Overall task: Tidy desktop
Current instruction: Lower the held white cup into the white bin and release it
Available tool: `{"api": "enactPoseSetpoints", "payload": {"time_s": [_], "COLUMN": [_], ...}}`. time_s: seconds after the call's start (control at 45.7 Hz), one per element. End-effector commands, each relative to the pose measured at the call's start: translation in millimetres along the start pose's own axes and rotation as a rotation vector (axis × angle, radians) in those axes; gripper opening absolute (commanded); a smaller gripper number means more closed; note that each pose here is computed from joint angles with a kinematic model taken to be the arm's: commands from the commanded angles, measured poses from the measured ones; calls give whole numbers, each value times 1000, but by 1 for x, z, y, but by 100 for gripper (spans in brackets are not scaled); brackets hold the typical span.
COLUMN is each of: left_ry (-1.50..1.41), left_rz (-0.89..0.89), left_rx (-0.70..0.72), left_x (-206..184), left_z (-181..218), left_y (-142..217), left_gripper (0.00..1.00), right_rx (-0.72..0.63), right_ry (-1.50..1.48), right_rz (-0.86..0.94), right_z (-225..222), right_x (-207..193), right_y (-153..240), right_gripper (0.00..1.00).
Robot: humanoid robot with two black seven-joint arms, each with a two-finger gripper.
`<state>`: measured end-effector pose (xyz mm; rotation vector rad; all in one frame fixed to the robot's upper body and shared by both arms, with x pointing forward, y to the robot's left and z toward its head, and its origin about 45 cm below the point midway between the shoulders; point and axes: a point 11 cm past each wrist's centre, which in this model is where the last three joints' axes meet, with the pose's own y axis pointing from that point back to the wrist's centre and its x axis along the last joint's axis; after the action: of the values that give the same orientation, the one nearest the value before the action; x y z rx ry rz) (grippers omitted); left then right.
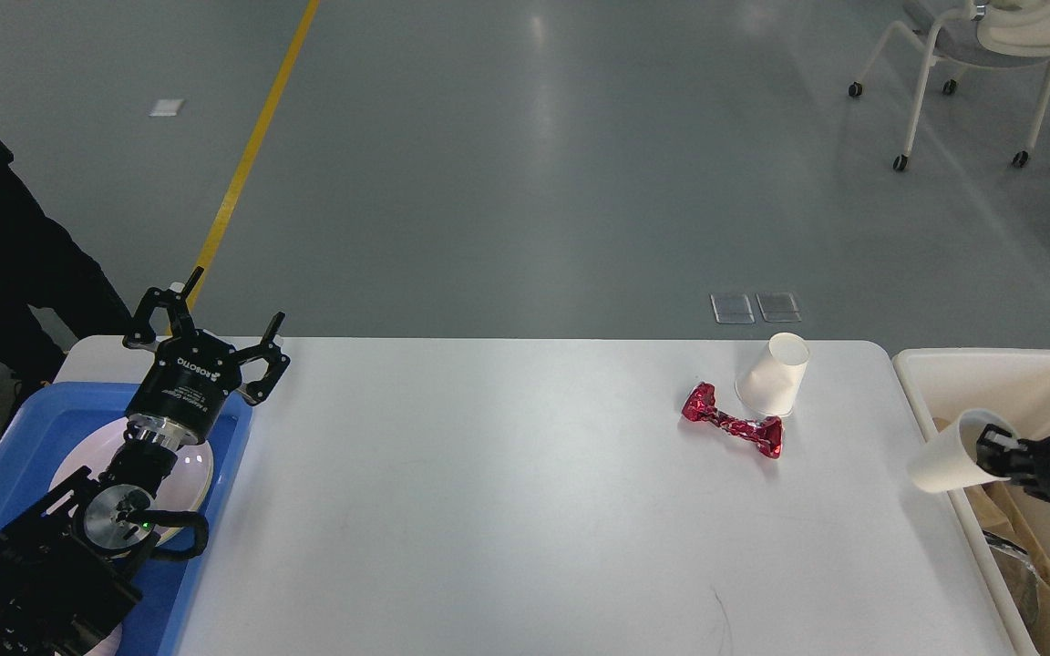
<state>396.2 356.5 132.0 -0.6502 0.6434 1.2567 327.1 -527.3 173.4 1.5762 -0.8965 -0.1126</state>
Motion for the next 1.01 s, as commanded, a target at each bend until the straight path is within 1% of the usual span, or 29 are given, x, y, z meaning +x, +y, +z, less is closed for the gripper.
{"api": "enactPoseSetpoints", "payload": {"time_s": [0.0, 0.066, 0.088, 0.11, 0.153, 0.241, 0.285, 0.329, 0.416, 0.482, 0.548, 0.613, 0.657, 0.701, 0.745, 0.788, 0.854, 0.898, 0.986], "left_ry": [0, 0, 0, 0, 0, 0, 0, 0, 0, 0, 0, 0, 0, 0, 0, 0, 0, 0, 0], "left_rz": [0, 0, 0, 0, 0, 0, 0, 0, 0, 0, 0, 0, 0, 0, 0, 0, 0, 0, 0], "left_rx": [-1, -1, -1, -1, -1, -1, -1, -1, -1, 0, 0, 0, 0, 0, 0, 0, 0, 0, 0], "left_x": [0, 0, 0, 0, 0, 0, 0, 0, 0, 0, 0, 0, 0, 0, 0, 0, 0, 0, 0], "left_z": [0, 0, 0, 0, 0, 0, 0, 0, 0, 0, 0, 0, 0, 0, 0, 0, 0, 0, 0], "left_y": [0, 0, 0, 0, 0, 0, 0, 0, 0, 0, 0, 0, 0, 0, 0, 0, 0, 0, 0], "left_gripper": [100, 100, 100, 100, 100, 100, 100, 100, 100, 100, 100, 100, 100, 100, 100, 100, 100, 100, 100], "right_rx": [95, 107, 114, 121, 133, 136, 124, 98, 58, 18, -42, -120, -199, -272, -325, -357, -375, -388, -385], "right_ry": [15, 115, 169, 198, 257, 363, 410, 432, 431, 413, 386, 341, 332, 362, 382, 380, 349, 354, 372], "right_rz": [-34, -15, 10, 29, 65, 165, 200, 214, 201, 176, 170, 217, 259, 291, 286, 272, 258, 257, 250], "right_z": [-46, -75, -91, -101, -120, -150, -160, -161, -152, -137, -107, -50, -8, 25, 56, 89, 118, 131, 141], "right_x": [71, 108, 123, 132, 145, 163, 167, 169, 168, 167, 169, 171, 170, 164, 147, 118, 80, 58, 15], "right_y": [81, 138, 168, 189, 227, 285, 303, 311, 307, 296, 266, 230, 208, 182, 149, 109, 67, 42, -2], "right_gripper": [0, 0, 0, 0, 0, 0, 0, 0, 0, 0, 0, 0, 0, 0, 0, 0, 0, 0, 0]}}
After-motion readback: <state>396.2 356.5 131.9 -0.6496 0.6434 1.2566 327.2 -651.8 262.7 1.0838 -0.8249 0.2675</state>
